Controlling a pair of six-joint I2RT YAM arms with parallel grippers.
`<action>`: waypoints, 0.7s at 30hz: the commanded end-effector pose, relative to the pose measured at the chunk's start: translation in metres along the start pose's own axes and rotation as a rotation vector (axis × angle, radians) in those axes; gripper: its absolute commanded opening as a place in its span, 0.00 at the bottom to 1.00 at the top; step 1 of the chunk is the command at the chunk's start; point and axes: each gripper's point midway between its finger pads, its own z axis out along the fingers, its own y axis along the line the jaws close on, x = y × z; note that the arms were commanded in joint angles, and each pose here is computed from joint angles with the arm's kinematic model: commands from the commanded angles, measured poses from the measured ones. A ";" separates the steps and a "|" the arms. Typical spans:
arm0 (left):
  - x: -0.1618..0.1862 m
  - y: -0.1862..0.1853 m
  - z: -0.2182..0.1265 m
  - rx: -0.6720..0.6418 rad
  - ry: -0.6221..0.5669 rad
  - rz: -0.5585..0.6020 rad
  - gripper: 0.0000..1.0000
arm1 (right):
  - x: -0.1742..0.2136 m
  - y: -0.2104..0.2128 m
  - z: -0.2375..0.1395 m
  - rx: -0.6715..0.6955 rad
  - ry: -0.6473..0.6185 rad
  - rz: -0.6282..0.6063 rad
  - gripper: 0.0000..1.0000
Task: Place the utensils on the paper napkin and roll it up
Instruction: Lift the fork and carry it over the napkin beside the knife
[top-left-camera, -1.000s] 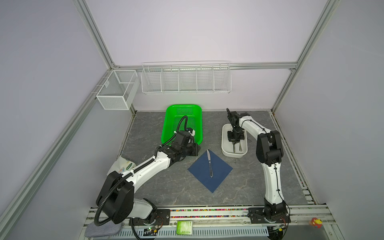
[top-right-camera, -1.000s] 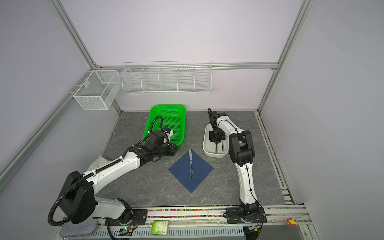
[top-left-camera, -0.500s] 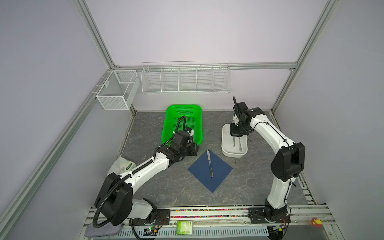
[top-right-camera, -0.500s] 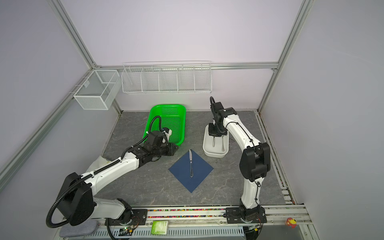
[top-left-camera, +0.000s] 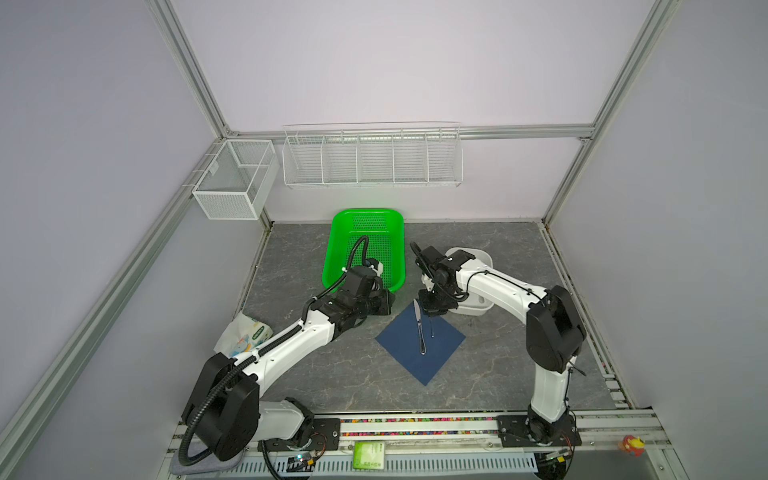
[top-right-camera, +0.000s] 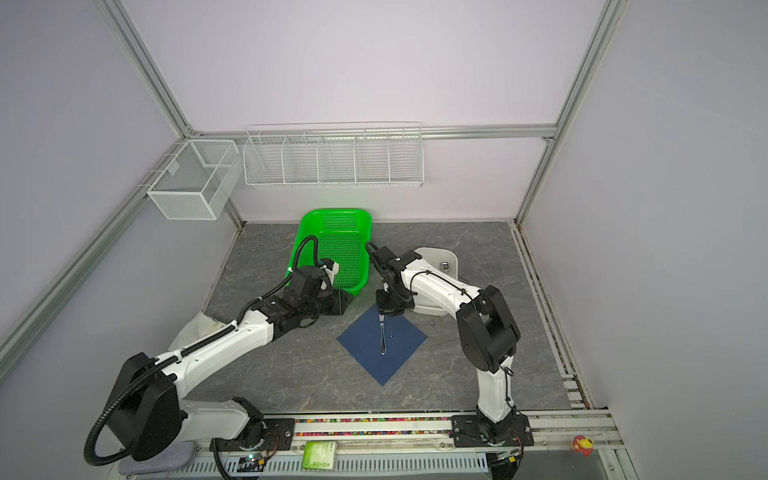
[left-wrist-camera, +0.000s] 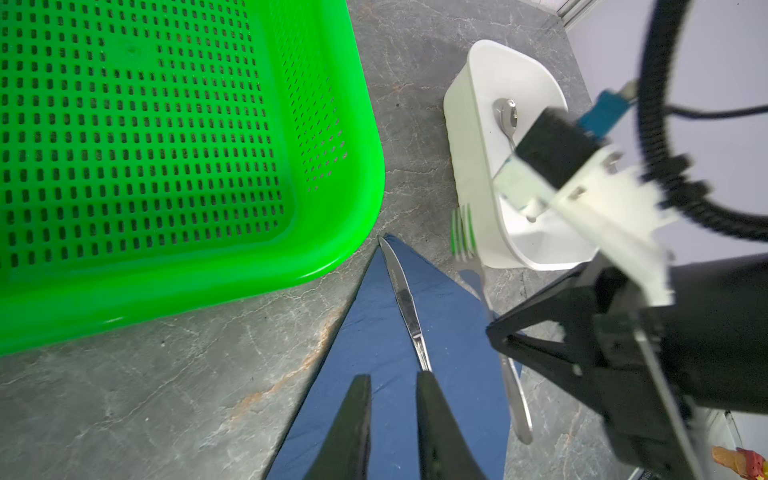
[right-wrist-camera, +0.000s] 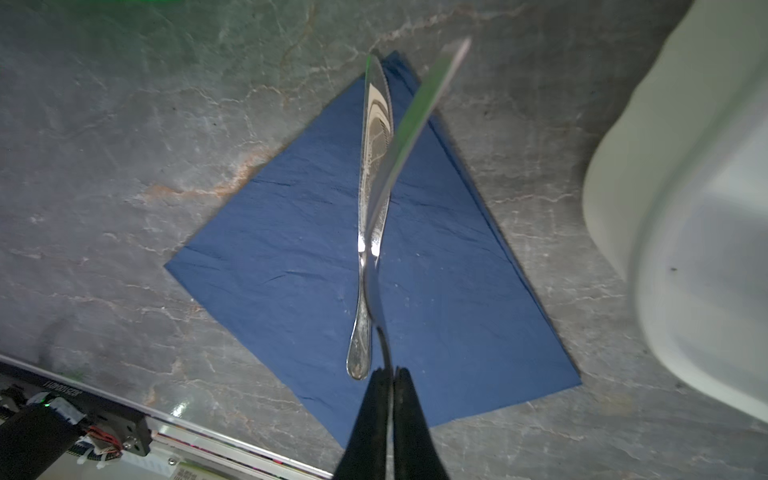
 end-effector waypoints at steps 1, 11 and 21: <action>0.003 0.008 -0.006 -0.026 -0.008 -0.008 0.22 | -0.001 0.000 0.018 -0.012 0.010 0.050 0.07; -0.002 0.012 -0.015 -0.032 -0.055 -0.002 0.22 | 0.006 -0.004 0.047 -0.002 0.079 0.040 0.07; 0.000 0.014 -0.013 -0.035 -0.049 -0.006 0.22 | 0.009 -0.015 0.058 0.067 0.112 0.030 0.07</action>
